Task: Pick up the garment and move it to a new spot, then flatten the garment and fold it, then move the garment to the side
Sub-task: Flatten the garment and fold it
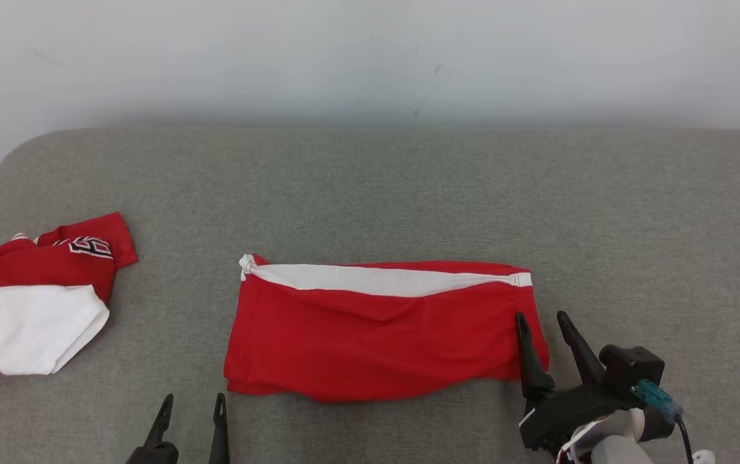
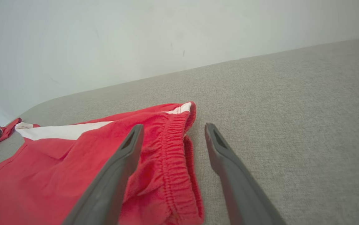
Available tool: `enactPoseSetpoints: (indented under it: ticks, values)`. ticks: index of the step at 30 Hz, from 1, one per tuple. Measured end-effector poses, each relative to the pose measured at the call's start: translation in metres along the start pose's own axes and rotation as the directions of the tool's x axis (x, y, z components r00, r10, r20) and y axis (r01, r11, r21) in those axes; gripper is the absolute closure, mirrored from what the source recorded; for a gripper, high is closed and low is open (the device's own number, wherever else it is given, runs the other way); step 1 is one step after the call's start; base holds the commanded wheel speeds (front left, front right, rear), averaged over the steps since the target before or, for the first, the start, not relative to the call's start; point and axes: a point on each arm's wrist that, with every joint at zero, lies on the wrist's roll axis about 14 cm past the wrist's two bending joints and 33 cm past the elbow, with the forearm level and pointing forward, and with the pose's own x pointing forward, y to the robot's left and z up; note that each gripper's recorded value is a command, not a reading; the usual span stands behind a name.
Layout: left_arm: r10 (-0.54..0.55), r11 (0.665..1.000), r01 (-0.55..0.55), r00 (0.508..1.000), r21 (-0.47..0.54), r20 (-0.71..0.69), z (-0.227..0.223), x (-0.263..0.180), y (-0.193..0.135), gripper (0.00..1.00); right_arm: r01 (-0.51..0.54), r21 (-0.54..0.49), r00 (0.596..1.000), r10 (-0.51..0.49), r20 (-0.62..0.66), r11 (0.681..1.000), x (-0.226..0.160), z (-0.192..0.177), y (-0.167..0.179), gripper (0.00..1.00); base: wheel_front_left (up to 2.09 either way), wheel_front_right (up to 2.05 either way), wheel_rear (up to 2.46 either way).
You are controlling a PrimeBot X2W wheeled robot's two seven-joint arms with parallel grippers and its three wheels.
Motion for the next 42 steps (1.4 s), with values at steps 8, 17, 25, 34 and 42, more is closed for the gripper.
enactPoseSetpoints:
  ticks: [8, 17, 25, 34, 42]
  values:
    - [0.019, 1.000, -0.019, 0.999, -0.003, -0.030, -0.009, -0.002, 0.006, 0.00, 0.005, 0.020, 0.994, -0.003, -0.110, 1.000, 0.014, -0.032, 0.000, 0.00, 0.00, 0.00, 0.00]
    - [0.033, 0.999, -0.034, 0.998, -0.011, -0.057, -0.017, -0.004, 0.009, 0.00, 0.044, 0.050, 0.975, -0.032, -0.219, 0.998, 0.009, -0.064, -0.009, 0.00, 0.00, 0.00, 0.00]
    - [0.033, 0.999, -0.034, 0.997, -0.014, -0.068, -0.021, -0.006, 0.008, 0.00, 0.012, 0.081, 0.971, 0.007, -0.241, 0.997, 0.009, -0.070, 0.003, 1.00, 0.00, 0.00, 0.00]
    - [0.040, 0.999, -0.041, 0.997, -0.016, -0.065, -0.020, -0.007, 0.010, 0.00, 0.071, 0.096, 0.981, -0.052, -0.189, 0.993, 0.007, -0.052, -0.023, 1.00, 0.00, 0.00, 0.00]
    - [0.016, 1.000, -0.017, 0.998, -0.019, -0.060, -0.019, -0.008, 0.003, 0.00, 0.128, 0.050, 0.984, -0.121, -0.130, 0.990, -0.003, -0.027, -0.061, 1.00, 0.00, 0.00, 0.00]
